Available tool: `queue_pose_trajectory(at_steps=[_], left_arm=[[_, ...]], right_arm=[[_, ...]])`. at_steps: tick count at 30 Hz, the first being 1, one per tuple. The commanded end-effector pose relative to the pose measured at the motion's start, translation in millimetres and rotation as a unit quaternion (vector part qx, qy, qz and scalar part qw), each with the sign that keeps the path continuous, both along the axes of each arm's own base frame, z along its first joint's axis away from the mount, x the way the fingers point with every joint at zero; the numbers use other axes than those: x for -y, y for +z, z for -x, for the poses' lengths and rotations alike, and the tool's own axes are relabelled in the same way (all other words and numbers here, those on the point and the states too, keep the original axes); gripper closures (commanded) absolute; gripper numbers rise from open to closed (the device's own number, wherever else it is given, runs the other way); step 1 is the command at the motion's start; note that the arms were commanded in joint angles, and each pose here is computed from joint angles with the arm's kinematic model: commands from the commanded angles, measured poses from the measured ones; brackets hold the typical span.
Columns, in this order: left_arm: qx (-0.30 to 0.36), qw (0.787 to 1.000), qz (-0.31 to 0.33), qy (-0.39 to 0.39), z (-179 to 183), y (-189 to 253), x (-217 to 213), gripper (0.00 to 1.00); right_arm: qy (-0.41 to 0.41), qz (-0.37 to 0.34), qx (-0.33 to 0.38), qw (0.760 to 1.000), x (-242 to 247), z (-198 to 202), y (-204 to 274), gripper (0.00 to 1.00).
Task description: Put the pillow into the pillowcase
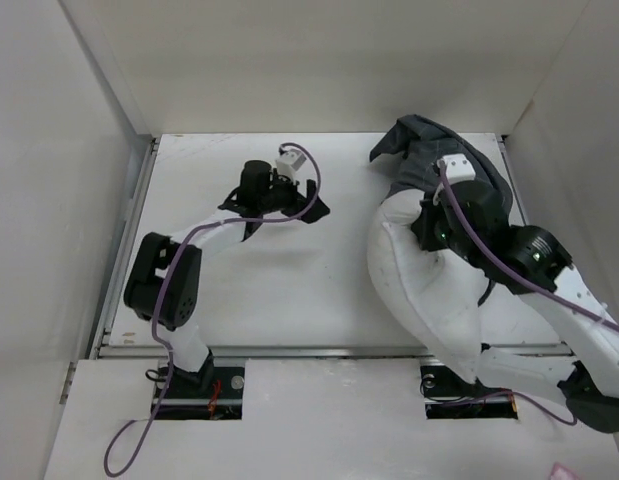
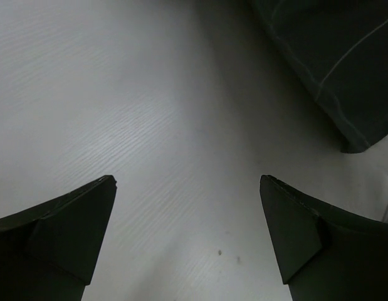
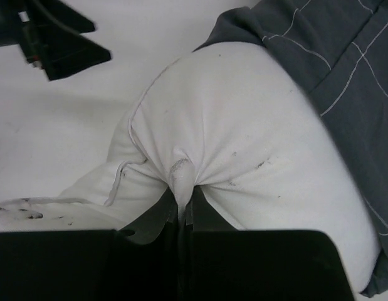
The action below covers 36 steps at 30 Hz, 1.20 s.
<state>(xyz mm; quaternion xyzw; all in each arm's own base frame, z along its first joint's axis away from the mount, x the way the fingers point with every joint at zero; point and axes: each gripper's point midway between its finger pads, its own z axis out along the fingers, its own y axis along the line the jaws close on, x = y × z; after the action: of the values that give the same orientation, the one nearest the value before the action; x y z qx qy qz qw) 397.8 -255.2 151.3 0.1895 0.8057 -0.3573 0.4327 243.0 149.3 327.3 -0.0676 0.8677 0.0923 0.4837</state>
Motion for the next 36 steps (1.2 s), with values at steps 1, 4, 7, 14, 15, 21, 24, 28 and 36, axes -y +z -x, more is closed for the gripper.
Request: queue_pose_trajectory(at_steps=[1, 4, 7, 14, 15, 21, 24, 28, 36], left_arm=[[0.112, 0.982, 0.046, -0.147, 14, 50, 57, 0.0], [0.13, 0.967, 0.098, -0.197, 25, 61, 79, 0.0], [0.117, 0.957, 0.088, -0.249, 42, 47, 124, 0.0], [0.145, 0.959, 0.133, -0.204, 55, 55, 163, 0.0], [0.143, 0.962, 0.146, -0.181, 53, 61, 167, 0.0], [0.15, 0.979, 0.135, -0.019, -20, 65, 164, 0.0], [0.168, 0.979, 0.113, 0.022, -46, 66, 163, 0.0], [0.182, 0.975, 0.126, -0.03, -42, 74, 182, 0.0], [0.235, 0.952, 0.167, -0.103, -8, 99, 184, 1.0]], right_arm=[[0.029, -0.051, -0.008, 0.998, -5, 21, -2, 1.0], [0.03, -0.073, 0.001, 0.997, -2, 28, 3, 1.0], [0.023, -0.079, 0.005, 0.997, 1, 29, 6, 1.0], [0.04, -0.082, -0.008, 0.996, -3, 35, 8, 1.0], [0.047, -0.086, -0.01, 0.995, -4, 38, 11, 1.0], [0.049, -0.077, -0.024, 0.996, 1, 46, 10, 1.0], [0.049, -0.073, -0.029, 0.996, 2, 48, 8, 1.0], [0.049, -0.077, -0.024, 0.996, 7, 52, 11, 1.0], [0.032, -0.063, -0.023, 0.997, 11, 46, 6, 1.0]])
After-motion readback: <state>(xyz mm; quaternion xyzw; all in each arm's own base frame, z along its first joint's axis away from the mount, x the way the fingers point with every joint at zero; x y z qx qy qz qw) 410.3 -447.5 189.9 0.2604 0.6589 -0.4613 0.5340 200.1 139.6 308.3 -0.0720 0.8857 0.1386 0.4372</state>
